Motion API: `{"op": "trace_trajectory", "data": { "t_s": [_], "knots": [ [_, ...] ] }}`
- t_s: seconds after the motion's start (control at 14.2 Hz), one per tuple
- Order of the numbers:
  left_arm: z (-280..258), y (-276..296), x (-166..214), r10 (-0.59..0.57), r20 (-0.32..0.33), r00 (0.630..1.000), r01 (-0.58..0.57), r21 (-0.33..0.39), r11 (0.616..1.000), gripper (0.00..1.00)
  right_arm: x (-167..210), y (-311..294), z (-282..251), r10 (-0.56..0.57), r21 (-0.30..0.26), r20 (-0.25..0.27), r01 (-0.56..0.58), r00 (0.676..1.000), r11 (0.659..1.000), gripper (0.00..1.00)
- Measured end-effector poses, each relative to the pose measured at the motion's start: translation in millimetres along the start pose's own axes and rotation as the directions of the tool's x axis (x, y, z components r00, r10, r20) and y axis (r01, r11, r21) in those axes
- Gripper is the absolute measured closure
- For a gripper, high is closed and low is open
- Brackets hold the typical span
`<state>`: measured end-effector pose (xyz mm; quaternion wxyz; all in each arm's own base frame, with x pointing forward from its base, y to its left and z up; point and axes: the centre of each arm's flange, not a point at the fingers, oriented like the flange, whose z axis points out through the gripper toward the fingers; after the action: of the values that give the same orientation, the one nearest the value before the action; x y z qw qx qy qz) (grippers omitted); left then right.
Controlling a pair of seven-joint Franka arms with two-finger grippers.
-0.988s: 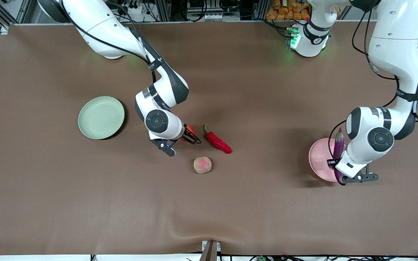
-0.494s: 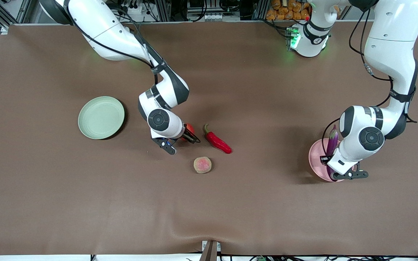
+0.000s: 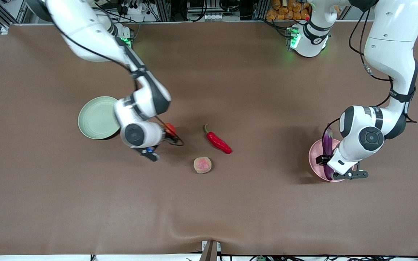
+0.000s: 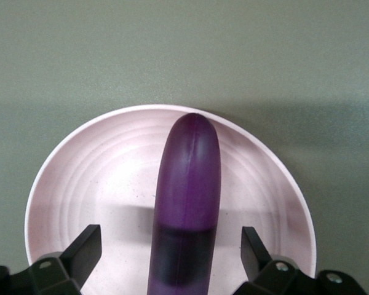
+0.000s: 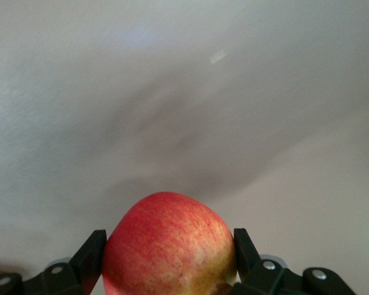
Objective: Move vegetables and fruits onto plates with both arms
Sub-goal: 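Release the eggplant on the pink plate while the right gripper carries the apple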
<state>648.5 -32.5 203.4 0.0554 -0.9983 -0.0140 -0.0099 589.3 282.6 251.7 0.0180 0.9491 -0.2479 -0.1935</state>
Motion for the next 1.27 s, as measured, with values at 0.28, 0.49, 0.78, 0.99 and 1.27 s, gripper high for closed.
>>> {"op": "trace_trajectory", "data": {
  "t_s": [0.28, 0.49, 0.78, 0.99, 1.27],
  "knots": [
    [-12.5, 4.3, 3.8, 0.005, -0.024, 1.0, -0.005, -0.007, 1.0, 0.0, 45.5, 118.5, -81.0, -0.194, -0.06, 0.072, 0.199, 0.978, 0.978, 0.12],
    [-50.5, 14.4, 10.6, 0.015, -0.083, 0.996, -0.017, -0.022, 1.0, 0.0, 81.9, 203.3, -62.7, -0.313, -0.059, 0.086, 0.319, 0.946, 0.946, 0.12],
    [-113.6, 61.2, 9.1, -0.027, -0.129, 0.991, 0.017, -0.077, 0.997, 0.0, 111.9, 283.3, 20.7, -0.41, 0.001, 0.066, 0.411, 0.91, 0.912, 0.12],
    [-150.4, 126.2, -1.9, -0.157, -0.085, 0.984, 0.145, -0.13, 0.981, 0.0, 113.0, 312.3, 50.2, -0.452, 0.026, 0.091, 0.451, 0.887, 0.892, 0.12],
    [-180.8, 231.7, -32.5, -0.354, -0.031, 0.935, 0.345, -0.164, 0.924, 0.0, 118.3, 323.8, 45.6, -0.47, 0.038, 0.08, 0.469, 0.879, 0.882, 0.0]
  ]
}}
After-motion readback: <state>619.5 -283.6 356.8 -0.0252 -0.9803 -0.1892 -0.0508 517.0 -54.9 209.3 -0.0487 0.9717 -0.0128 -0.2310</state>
